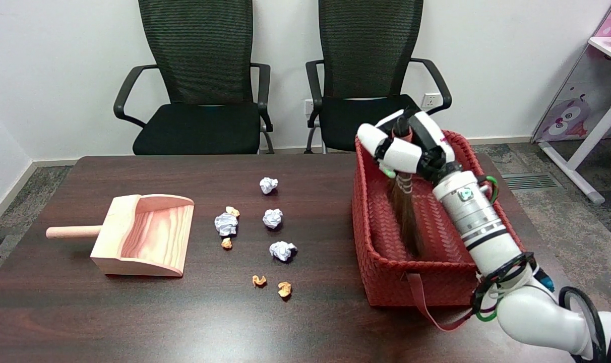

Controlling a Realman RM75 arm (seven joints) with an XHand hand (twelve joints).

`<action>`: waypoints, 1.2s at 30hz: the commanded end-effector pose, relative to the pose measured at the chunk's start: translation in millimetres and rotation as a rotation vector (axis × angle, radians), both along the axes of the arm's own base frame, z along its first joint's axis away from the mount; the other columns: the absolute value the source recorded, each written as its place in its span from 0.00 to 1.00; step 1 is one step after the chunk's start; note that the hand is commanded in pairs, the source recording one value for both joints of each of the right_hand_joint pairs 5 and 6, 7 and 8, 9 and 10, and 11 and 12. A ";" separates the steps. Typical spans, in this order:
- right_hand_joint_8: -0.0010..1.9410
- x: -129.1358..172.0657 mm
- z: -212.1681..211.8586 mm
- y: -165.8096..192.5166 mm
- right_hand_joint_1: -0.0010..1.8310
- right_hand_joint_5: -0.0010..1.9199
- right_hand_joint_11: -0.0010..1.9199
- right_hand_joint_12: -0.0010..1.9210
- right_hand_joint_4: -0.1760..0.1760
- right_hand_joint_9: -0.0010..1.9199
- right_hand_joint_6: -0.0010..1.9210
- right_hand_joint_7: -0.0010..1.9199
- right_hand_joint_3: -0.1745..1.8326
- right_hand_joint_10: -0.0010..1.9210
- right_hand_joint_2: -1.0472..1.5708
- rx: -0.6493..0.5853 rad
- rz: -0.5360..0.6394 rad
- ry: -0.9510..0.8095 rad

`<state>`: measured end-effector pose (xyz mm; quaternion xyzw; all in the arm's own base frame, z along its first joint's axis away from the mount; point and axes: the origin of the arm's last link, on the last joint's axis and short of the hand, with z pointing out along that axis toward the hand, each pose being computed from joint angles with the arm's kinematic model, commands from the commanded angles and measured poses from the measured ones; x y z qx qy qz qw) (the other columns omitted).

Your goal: Pick up the broom by its handle.

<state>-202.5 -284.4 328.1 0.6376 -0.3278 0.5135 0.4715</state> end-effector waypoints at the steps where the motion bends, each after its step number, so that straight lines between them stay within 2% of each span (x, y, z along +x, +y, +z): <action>1: 0.99 67.7 4.1 -2.0 0.56 1.00 1.00 1.00 1.00 1.00 1.00 1.00 0.62 1.00 1.00 -0.261 0.032 0.153; 11: 0.99 93.1 -22.2 -20.6 0.58 1.00 1.00 1.00 1.00 1.00 1.00 1.00 0.63 1.00 1.00 -0.192 0.120 0.130; 30: 0.99 172.8 -63.7 -43.3 0.58 1.00 1.00 1.00 0.99 1.00 1.00 1.00 0.59 1.00 1.00 -0.060 0.372 0.127; 36: 0.99 184.1 -84.7 -52.8 0.58 1.00 1.00 1.00 0.99 1.00 1.00 1.00 0.57 1.00 1.00 0.006 0.370 0.116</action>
